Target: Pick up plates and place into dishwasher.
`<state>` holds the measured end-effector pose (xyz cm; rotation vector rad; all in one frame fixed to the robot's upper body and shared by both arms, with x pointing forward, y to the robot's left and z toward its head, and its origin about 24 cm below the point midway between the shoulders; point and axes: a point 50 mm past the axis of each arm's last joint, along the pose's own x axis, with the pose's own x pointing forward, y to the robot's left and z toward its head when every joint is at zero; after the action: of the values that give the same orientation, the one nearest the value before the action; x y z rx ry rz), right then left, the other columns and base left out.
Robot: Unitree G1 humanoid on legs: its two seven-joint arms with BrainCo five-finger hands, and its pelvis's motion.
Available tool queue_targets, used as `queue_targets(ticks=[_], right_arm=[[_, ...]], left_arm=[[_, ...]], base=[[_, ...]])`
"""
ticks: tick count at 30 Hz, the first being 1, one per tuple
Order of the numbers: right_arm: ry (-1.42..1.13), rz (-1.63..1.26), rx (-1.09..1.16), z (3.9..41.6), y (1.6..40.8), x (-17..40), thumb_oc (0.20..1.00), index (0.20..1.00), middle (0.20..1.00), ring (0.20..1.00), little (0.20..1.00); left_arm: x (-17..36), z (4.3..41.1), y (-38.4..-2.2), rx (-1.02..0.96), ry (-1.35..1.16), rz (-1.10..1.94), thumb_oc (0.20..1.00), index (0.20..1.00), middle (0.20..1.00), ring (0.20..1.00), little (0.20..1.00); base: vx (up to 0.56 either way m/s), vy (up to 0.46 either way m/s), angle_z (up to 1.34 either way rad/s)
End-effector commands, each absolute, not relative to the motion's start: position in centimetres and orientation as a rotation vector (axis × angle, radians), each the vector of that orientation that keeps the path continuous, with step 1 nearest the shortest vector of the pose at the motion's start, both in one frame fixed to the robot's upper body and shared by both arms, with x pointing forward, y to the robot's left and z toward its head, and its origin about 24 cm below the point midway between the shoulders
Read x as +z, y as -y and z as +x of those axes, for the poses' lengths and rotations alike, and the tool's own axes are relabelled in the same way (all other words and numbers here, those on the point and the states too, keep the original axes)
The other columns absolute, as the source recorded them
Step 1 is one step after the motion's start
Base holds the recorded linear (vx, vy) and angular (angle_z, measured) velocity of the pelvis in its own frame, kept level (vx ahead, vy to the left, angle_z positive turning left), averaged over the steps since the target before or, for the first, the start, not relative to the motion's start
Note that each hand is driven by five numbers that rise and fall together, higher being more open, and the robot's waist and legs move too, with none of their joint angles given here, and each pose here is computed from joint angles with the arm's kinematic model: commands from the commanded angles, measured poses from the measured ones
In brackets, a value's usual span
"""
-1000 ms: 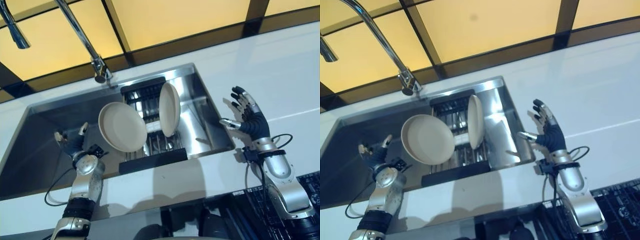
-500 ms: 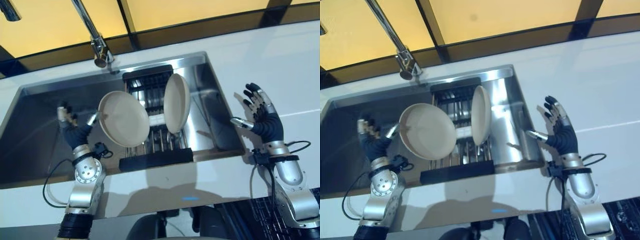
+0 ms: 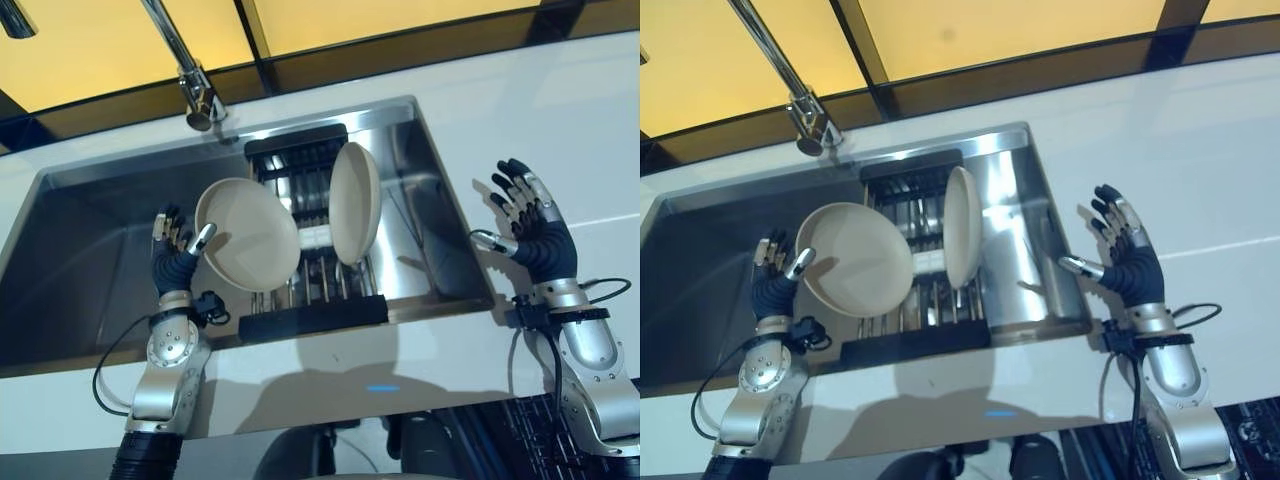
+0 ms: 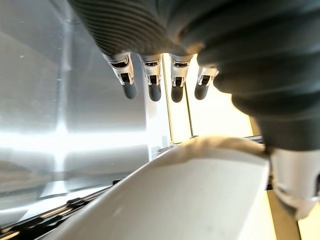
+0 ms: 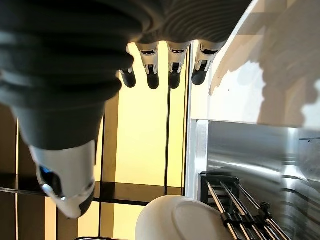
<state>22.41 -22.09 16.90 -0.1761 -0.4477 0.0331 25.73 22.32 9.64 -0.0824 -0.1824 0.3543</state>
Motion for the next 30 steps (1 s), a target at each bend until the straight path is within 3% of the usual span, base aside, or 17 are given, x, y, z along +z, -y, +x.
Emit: queue_targets(ticks=[1,6,12,13,14,18,19,22,25,30], right_arm=[[0.264,-0.140,-0.015,23.2,22.8,13.2,1.000,1.000,1.000,1.000,1.000],[0.276,-0.151,-0.007,23.9,22.3,13.6,1.000,1.000,1.000,1.000,1.000],[0.291,-0.174,0.014,24.8,21.9,14.1,1.000,1.000,1.000,1.000,1.000],[0.294,-0.180,0.019,25.0,21.8,14.2,1.000,1.000,1.000,1.000,1.000],[0.296,-0.185,0.022,25.1,21.8,14.3,1.000,1.000,1.000,1.000,1.000],[0.302,-0.206,0.030,25.7,21.7,14.6,1.000,1.000,1.000,1.000,1.000],[0.302,-0.210,0.030,25.8,21.8,14.6,1.000,1.000,1.000,1.000,1.000],[0.302,-0.221,0.029,26.0,22.1,14.8,1.000,1.000,1.000,1.000,1.000],[0.306,-0.227,0.030,26.1,22.4,14.9,1.000,1.000,1.000,1.000,1.000],[0.320,-0.235,0.025,26.2,22.8,15.5,1.000,1.000,1.000,1.000,1.000]], left_arm=[[2.7,24.6,-20.1,0.276,-0.207,-0.166,1.000,1.000,1.000,1.000,1.000],[0.0,24.6,-17.2,0.133,-0.414,-0.331,1.000,1.000,1.000,1.000,1.000],[-1.6,24.6,-14.9,-0.116,-0.527,-0.234,1.000,1.000,1.000,1.000,1.000],[-1.9,24.6,-14.4,-0.169,-0.552,-0.219,0.485,0.485,0.485,0.485,0.485],[-2.2,24.5,-14.2,-0.201,-0.573,-0.212,0.200,0.200,0.200,0.200,0.200],[-3.0,24.9,-14.1,-0.237,-0.600,-0.103,0.200,0.200,0.200,0.200,0.200],[-3.0,25.0,-14.3,-0.240,-0.602,-0.070,0.275,0.275,0.275,0.275,0.275],[-3.1,25.3,-15.3,-0.226,-0.572,0.085,0.200,0.200,0.200,0.200,0.200],[-2.7,25.9,-16.6,-0.196,-0.521,0.255,0.200,0.200,0.200,0.200,0.200],[0.3,27.6,-20.5,-0.010,-0.299,0.954,0.200,0.200,0.200,0.200,0.200]], base=[[0.00,0.017,-0.04],[-0.01,0.020,-0.05],[-0.01,0.044,-0.06],[-0.01,0.048,-0.01],[-0.01,0.056,-0.03],[0.00,0.050,0.03],[0.02,0.044,0.15],[0.01,0.037,0.01],[0.00,0.000,0.00],[-0.03,0.007,0.01]])
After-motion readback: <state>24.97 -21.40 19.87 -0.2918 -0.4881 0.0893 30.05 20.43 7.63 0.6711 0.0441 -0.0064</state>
